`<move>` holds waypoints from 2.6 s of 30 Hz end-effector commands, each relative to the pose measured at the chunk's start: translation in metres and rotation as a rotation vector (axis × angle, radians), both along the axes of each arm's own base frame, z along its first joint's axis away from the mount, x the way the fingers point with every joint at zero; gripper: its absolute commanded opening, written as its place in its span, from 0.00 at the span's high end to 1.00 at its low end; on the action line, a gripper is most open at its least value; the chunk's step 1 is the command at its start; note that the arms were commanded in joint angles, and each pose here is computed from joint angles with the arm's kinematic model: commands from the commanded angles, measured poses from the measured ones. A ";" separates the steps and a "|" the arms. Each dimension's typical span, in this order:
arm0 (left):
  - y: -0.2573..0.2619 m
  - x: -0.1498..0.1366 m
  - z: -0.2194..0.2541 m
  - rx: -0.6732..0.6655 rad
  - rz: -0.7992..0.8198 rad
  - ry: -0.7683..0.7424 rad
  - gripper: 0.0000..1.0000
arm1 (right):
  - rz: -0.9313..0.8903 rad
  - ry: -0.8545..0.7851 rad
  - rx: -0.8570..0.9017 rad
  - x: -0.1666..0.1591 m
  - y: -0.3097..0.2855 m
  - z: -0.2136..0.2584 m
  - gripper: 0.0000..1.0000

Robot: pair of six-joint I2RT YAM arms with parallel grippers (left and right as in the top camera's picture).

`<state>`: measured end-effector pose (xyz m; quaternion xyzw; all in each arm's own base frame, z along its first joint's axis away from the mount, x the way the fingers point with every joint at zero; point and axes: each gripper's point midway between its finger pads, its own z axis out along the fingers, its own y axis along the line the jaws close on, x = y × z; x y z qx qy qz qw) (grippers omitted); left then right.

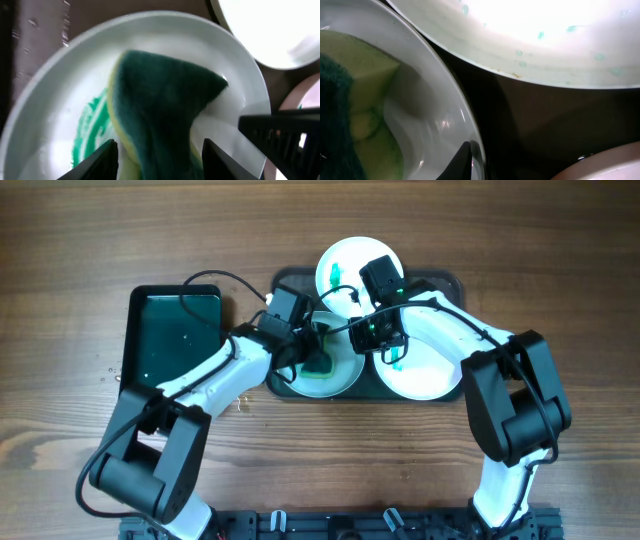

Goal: Clean dirty plates on tray and stack at the side
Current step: 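Scrub the lower-left plate with the sponge while the right gripper holds it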

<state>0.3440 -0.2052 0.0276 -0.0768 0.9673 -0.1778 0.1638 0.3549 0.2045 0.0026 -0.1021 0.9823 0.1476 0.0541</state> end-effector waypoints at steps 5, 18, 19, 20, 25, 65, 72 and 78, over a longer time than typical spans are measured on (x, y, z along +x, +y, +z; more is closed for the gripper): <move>-0.008 -0.004 -0.009 0.079 -0.011 -0.033 0.48 | 0.005 0.023 0.005 -0.004 0.003 -0.007 0.89; 0.038 0.004 -0.027 0.316 0.088 -0.057 0.96 | 0.010 0.022 0.004 -0.004 0.003 -0.007 0.91; 0.046 0.004 -0.027 0.354 0.102 -0.064 0.96 | 0.010 0.022 0.004 -0.004 0.003 -0.007 0.91; 0.054 0.005 -0.026 0.398 0.119 -0.075 0.96 | 0.010 0.022 0.004 -0.004 0.003 -0.007 0.91; 0.072 0.012 -0.004 0.479 0.168 -0.148 0.96 | 0.011 0.022 0.003 -0.004 0.003 -0.007 0.91; 0.101 0.018 0.018 0.591 0.259 -0.193 0.96 | 0.010 0.014 0.007 -0.002 0.004 -0.006 0.95; 0.002 0.020 0.031 0.058 0.067 -0.142 0.96 | 0.008 0.012 0.009 -0.002 0.004 -0.006 0.95; 0.006 0.009 -0.013 0.114 0.055 -0.040 0.96 | 0.009 0.007 0.011 -0.001 0.005 -0.006 0.94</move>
